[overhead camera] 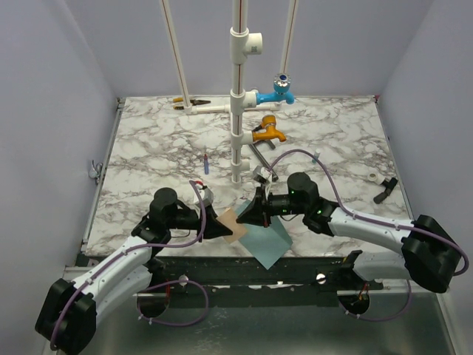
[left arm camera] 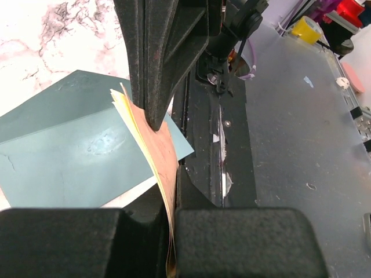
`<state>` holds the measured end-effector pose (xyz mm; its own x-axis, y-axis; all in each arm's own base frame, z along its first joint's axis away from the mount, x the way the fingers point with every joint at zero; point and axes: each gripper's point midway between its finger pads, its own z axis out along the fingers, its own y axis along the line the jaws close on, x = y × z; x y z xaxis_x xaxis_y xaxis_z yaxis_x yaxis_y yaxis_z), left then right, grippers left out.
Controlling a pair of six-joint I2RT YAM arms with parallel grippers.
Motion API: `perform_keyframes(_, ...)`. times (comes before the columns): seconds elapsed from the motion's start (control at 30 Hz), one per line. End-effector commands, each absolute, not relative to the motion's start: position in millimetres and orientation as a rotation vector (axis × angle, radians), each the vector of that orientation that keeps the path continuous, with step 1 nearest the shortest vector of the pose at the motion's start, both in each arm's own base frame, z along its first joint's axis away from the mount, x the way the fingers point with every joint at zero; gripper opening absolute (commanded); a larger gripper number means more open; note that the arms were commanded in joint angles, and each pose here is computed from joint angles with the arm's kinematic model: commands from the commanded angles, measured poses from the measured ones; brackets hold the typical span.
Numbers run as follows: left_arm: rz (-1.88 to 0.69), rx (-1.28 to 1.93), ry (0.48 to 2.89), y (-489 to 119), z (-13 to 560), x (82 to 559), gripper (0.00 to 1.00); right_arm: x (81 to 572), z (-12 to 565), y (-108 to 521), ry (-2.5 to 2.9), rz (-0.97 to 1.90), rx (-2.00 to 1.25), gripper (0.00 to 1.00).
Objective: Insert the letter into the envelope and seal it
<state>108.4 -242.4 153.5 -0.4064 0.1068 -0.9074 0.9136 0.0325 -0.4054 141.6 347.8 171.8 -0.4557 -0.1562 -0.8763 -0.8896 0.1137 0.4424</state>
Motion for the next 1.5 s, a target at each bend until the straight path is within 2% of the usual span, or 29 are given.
perform_keyframes(0.0,-1.406,1.075,1.562,-246.6,159.5,113.5,0.0,133.8,182.8,347.3,1.692,1.445,-1.001,0.01)
perform_keyframes(0.03,-1.394,1.06,1.571,-246.7,158.5,115.8,0.05,135.2,175.9,345.6,1.745,1.431,-0.982,0.01)
perform_keyframes(0.07,-1.369,1.022,1.594,-246.4,157.5,121.6,0.24,139.6,169.6,343.2,1.797,1.397,-0.953,0.01)
perform_keyframes(0.13,-1.311,1.004,1.597,-244.9,156.7,129.8,0.76,146.5,154.1,334.6,1.915,1.309,-0.909,0.01)
perform_keyframes(0.17,-1.278,1.021,1.578,-244.1,157.7,132.2,0.85,148.6,145.8,327.9,1.978,1.261,-0.888,0.0)
perform_keyframes(0.23,-1.199,1.067,1.53,-242.2,161.4,138.1,0.9,155.4,132.1,314.5,2.09,1.16,-0.829,0.01)
perform_keyframes(0.5,-1.04,1.196,1.427,-240.7,166.8,150.6,0.9,176.2,108.6,272.1,2.335,0.908,-0.593,0.0)
perform_keyframes(0.6,-0.844,1.408,1.248,-241.8,163.2,152.8,0.89,185.4,117.0,259.4,2.369,0.821,-0.531,0.01)
perform_keyframes(0.77,-0.428,1.835,1.009,-237.7,100.4,160.4,0.89,193.4,108.1,230.8,2.493,0.673,-0.468,0.01)
perform_keyframes(1.0,-0.458,2.0,0.927,-255.3,75.5,144.0,0.95,207.7,102.7,204.1,2.529,0.597,-0.399,0.0)
perform_keyframes(1.23,-0.466,2.079,0.909,-260.4,58.6,137.4,0.77,207.6,84.9,211.3,2.554,0.634,-0.427,0.01)
perform_keyframes(1.47,-0.419,2.151,0.835,-257.8,44.5,135.6,0.77,196.7,68.7,213.5,2.62,0.673,-0.409,0.01)
